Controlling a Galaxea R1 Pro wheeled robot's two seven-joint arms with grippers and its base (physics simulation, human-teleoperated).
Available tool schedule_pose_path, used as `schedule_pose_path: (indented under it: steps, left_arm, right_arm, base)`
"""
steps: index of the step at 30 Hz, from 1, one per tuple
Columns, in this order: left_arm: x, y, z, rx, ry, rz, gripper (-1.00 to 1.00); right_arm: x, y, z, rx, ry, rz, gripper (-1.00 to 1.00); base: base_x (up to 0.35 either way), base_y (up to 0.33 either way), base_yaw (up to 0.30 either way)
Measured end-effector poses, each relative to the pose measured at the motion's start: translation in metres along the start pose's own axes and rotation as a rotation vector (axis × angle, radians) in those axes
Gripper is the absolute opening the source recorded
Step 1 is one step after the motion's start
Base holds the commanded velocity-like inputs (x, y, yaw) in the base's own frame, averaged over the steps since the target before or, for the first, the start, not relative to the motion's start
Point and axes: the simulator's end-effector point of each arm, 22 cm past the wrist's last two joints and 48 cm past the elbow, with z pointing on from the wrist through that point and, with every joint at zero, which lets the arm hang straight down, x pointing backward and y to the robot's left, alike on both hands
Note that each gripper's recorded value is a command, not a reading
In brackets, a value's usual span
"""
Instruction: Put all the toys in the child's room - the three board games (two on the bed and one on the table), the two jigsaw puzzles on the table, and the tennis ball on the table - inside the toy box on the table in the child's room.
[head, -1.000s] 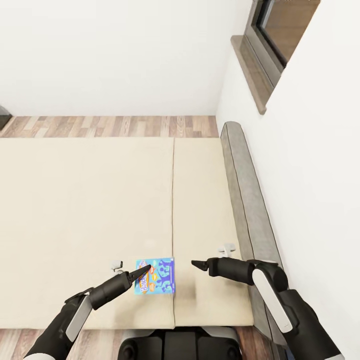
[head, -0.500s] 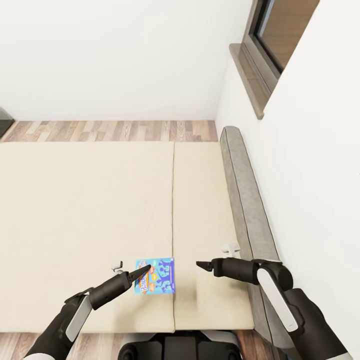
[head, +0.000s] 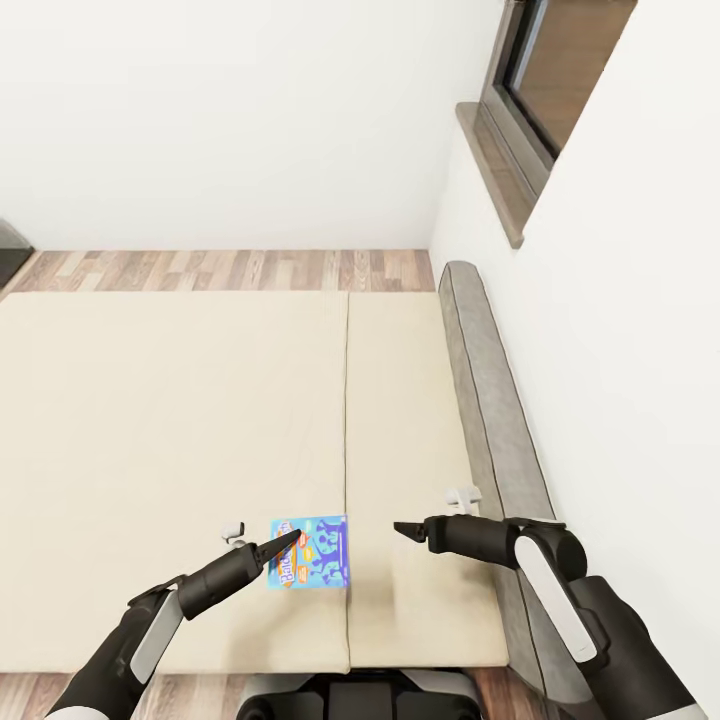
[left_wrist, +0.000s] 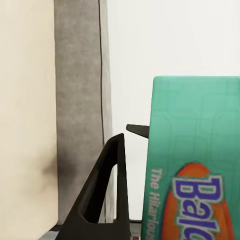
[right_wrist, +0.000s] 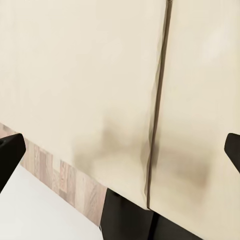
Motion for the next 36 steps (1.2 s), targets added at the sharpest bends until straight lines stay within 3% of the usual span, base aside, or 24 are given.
schedule_pose_path:
  steps: [36]
  left_arm:
    - [-0.016, -0.027, 0.002, 0.038, -0.017, 0.048, -1.00]
  right_arm:
    - [-0.016, 0.018, -0.014, -0.004, -0.039, -0.035, 1.00]
  base:
    - [0.000, 0.000, 0.000]
